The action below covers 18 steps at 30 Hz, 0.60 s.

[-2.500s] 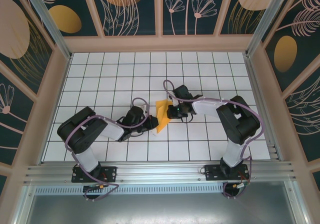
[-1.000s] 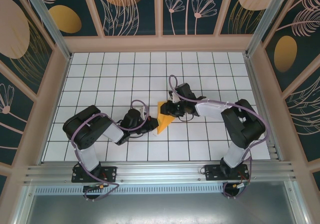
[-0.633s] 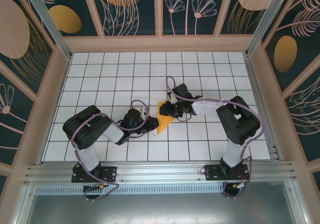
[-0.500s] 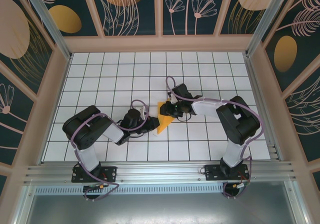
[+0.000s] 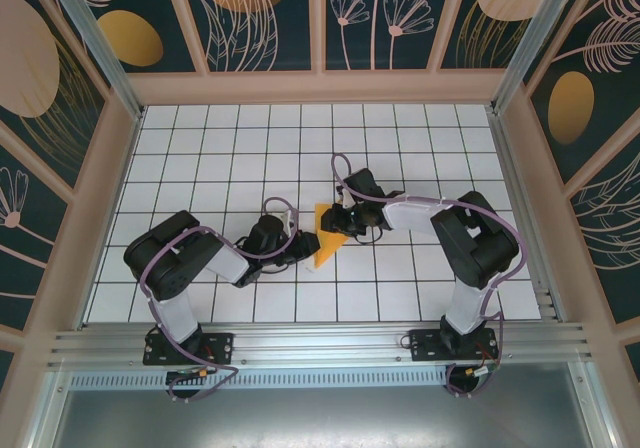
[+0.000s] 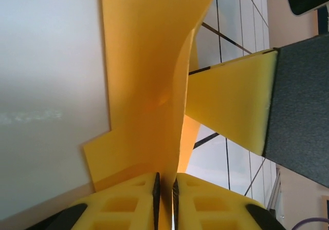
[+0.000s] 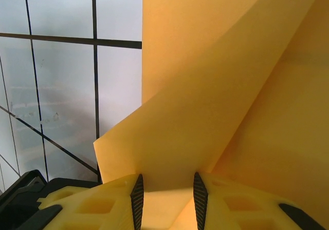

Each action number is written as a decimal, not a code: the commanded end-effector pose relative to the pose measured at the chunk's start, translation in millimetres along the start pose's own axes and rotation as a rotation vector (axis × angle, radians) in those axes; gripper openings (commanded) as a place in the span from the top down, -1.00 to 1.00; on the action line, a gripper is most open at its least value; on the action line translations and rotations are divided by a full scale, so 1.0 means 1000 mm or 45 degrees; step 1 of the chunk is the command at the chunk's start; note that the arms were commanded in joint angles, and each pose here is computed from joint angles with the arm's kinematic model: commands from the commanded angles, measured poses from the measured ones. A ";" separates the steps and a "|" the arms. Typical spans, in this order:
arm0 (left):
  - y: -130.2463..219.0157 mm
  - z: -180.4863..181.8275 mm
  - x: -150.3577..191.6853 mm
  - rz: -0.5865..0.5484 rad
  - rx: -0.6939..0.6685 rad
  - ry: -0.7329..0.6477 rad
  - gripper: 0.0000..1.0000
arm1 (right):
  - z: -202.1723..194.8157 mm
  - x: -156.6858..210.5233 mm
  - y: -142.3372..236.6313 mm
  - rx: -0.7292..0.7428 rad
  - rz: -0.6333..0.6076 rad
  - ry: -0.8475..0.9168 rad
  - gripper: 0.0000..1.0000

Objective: Fold a paper plane with a square sheet of paper (pick it up from the middle)

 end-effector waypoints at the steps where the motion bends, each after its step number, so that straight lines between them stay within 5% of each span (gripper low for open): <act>1: 0.000 0.004 -0.007 -0.039 -0.044 0.001 0.76 | 0.002 -0.003 -0.002 0.012 0.007 0.018 0.30; 14: 0.000 0.016 -0.005 -0.031 -0.049 0.040 0.89 | 0.023 -0.010 0.025 -0.067 -0.076 0.025 0.30; 18: -0.001 0.018 -0.004 -0.023 -0.056 0.042 0.91 | 0.030 0.001 0.033 -0.146 -0.084 -0.006 0.50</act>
Point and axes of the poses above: each hand's point on the last joint's axis, 136 mm out from that joint toward the fingers, its own y axis back along the fingers, its own z axis along the line the jaws close on, x = y × z, the point moved 1 cm from there along y, back along the fingers, and after that the axes turned 8 degrees about y, right-handed, at the moved point
